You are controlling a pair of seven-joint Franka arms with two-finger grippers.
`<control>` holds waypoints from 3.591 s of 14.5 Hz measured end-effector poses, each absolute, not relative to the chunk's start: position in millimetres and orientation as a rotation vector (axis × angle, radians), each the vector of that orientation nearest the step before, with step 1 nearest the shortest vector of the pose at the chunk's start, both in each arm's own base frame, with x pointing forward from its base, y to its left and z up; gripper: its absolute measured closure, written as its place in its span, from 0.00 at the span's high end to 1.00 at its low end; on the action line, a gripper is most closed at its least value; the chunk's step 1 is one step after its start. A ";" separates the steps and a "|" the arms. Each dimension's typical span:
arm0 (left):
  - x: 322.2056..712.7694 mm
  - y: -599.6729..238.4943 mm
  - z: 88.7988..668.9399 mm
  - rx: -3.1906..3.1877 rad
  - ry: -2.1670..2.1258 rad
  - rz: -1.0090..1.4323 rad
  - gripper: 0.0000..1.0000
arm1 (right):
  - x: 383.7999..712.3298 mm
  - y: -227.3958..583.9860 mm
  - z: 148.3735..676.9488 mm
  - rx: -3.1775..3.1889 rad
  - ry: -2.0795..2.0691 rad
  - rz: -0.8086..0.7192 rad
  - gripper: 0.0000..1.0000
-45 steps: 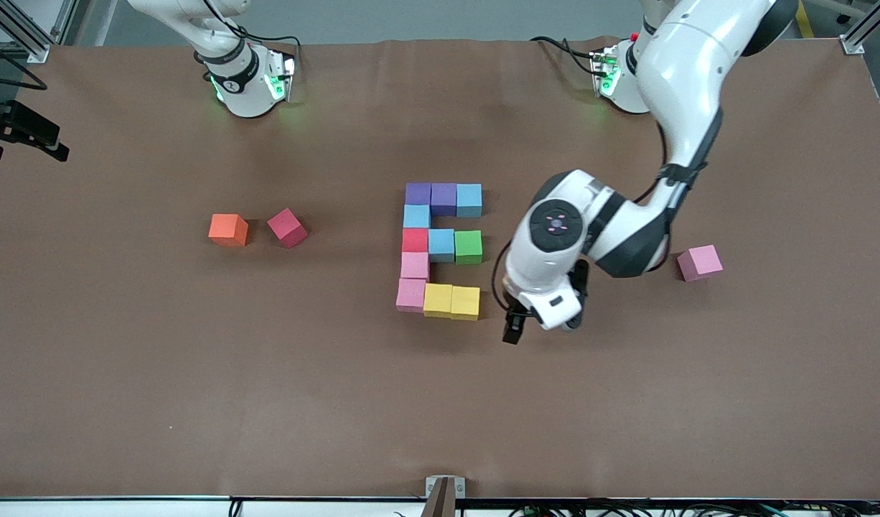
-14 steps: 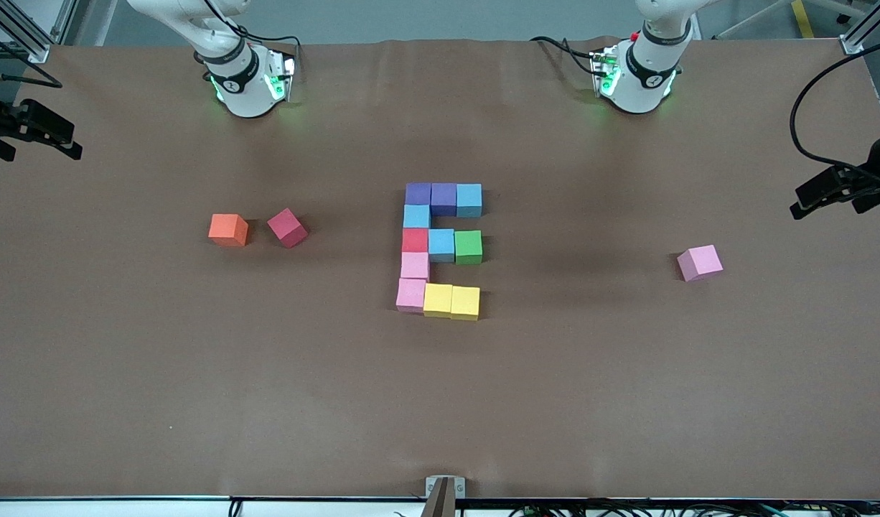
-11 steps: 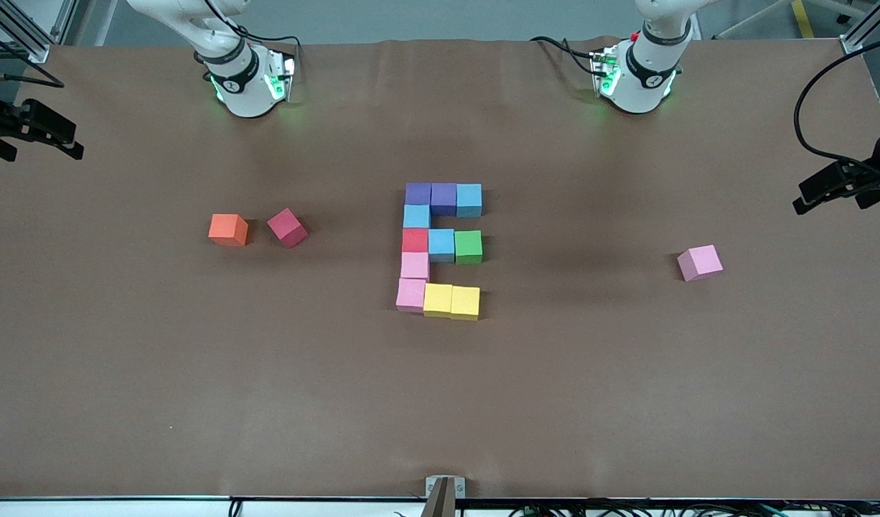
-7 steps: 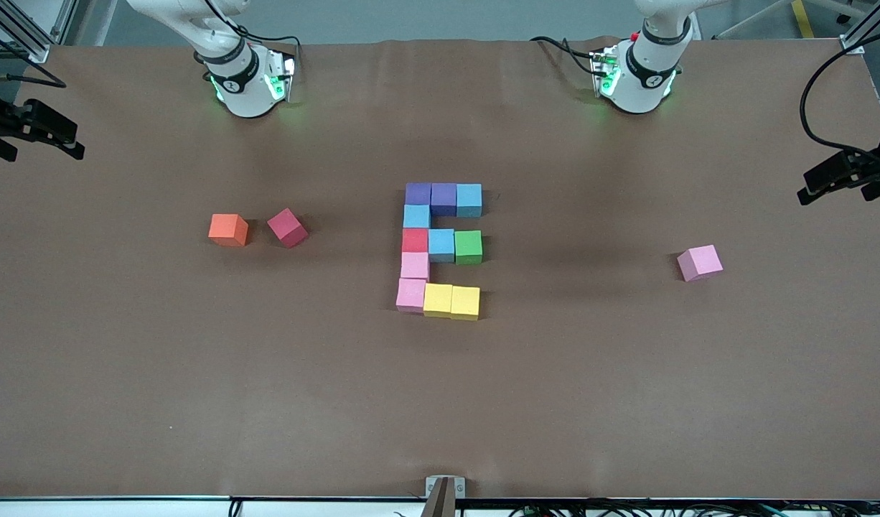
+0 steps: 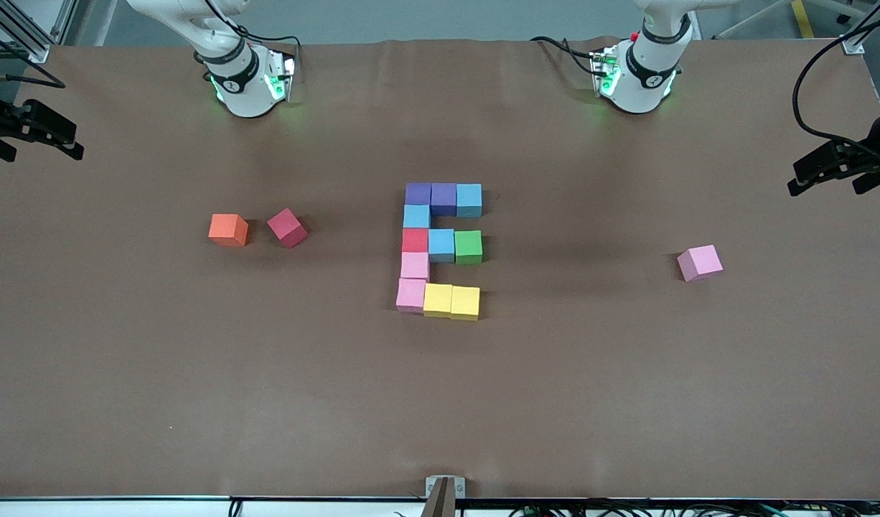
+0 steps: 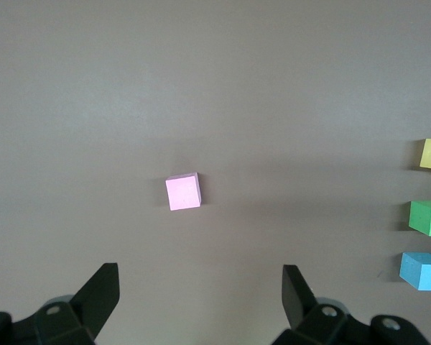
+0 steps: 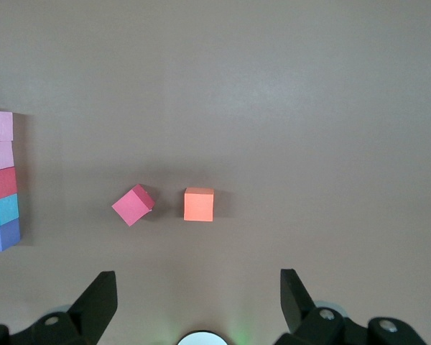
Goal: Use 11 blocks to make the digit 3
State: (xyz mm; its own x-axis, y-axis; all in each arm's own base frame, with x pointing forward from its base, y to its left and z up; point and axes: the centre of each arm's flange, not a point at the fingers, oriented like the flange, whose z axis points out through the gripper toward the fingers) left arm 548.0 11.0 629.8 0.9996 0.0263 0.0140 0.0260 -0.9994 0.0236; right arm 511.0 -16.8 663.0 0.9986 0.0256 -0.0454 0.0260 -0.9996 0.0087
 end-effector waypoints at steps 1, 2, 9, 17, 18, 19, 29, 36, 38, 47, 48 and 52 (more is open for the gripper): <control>548.0 11.8 629.9 3.118 0.043 0.022 1.00 | 511.3 -16.8 663.3 3.131 0.040 -0.066 1.00; 548.0 12.0 630.2 3.117 0.043 0.024 1.00 | 512.0 -16.9 663.8 3.131 0.040 -0.057 1.00; 548.3 14.3 641.0 3.115 0.047 0.059 1.00 | 515.6 -15.5 666.5 3.142 0.043 -0.005 1.00; 548.3 22.4 643.6 3.114 0.070 0.070 1.00 | 517.2 -16.6 667.3 3.141 0.069 0.016 1.00; 548.4 22.4 643.7 3.114 0.070 0.072 1.00 | 517.6 -17.2 667.4 3.141 0.072 0.019 1.00; 548.4 22.4 643.8 3.114 0.070 0.073 1.00 | 518.0 -17.9 667.4 3.140 0.074 0.020 1.00; 550.2 16.0 645.2 3.116 -0.041 0.098 1.00 | 519.9 -22.1 664.6 3.140 0.103 0.009 1.00; 550.2 17.4 645.2 3.116 -0.040 0.098 1.00 | 518.0 -22.9 661.2 3.141 0.100 -0.028 1.00; 550.2 17.3 645.2 3.116 -0.040 0.098 1.00 | 517.5 -23.9 660.8 3.142 0.097 -0.036 1.00; 550.3 -9.0 645.3 3.110 0.035 0.094 1.00 | 517.3 -24.6 660.7 3.142 0.095 -0.037 1.00; 550.2 -8.3 645.3 3.110 0.037 0.093 1.00 | 517.3 -24.9 660.5 3.142 0.094 -0.038 1.00; 549.0 -8.2 644.5 3.111 0.039 0.077 1.00 | 517.2 -26.2 660.0 3.142 0.090 -0.040 1.00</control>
